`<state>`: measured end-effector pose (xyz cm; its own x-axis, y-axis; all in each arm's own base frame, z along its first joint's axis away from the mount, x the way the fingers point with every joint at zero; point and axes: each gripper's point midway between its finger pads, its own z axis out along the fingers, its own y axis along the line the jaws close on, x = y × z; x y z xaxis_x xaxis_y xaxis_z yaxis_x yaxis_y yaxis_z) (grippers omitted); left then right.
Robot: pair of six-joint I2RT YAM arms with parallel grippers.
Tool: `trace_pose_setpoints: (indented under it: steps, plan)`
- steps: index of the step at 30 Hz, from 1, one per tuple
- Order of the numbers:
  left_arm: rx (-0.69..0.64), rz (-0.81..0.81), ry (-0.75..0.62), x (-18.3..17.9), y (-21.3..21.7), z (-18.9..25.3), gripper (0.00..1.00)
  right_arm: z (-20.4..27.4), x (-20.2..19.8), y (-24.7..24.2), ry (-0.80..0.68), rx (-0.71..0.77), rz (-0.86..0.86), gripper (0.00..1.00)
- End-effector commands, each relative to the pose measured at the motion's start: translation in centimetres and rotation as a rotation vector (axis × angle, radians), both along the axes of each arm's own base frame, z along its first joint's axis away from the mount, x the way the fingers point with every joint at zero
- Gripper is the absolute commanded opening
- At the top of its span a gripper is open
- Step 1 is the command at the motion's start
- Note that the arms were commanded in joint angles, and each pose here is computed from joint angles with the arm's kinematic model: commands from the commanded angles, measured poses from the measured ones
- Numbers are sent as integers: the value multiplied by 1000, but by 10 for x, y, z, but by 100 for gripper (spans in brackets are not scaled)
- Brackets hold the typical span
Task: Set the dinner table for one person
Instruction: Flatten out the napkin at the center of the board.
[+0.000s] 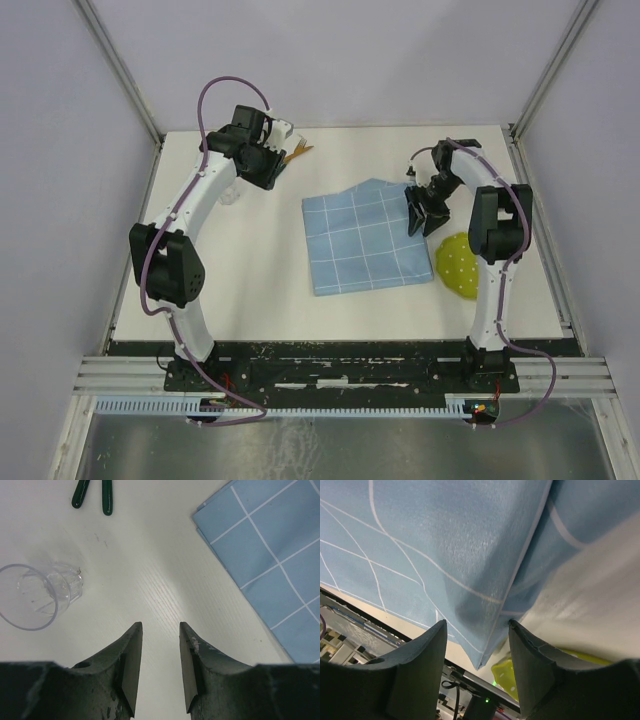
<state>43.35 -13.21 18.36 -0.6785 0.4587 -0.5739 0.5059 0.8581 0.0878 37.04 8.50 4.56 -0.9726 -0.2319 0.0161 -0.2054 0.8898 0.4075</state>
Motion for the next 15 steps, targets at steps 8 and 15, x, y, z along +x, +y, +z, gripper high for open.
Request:
trace_pose_setpoints:
  steps: [8,15]
  plan:
    - [20,-20,-96,2,6,34,43,-6,6,-2,-2,-18,-2,60]
    - [22,-16,-92,0,7,33,43,25,16,-15,-110,-72,-12,60]
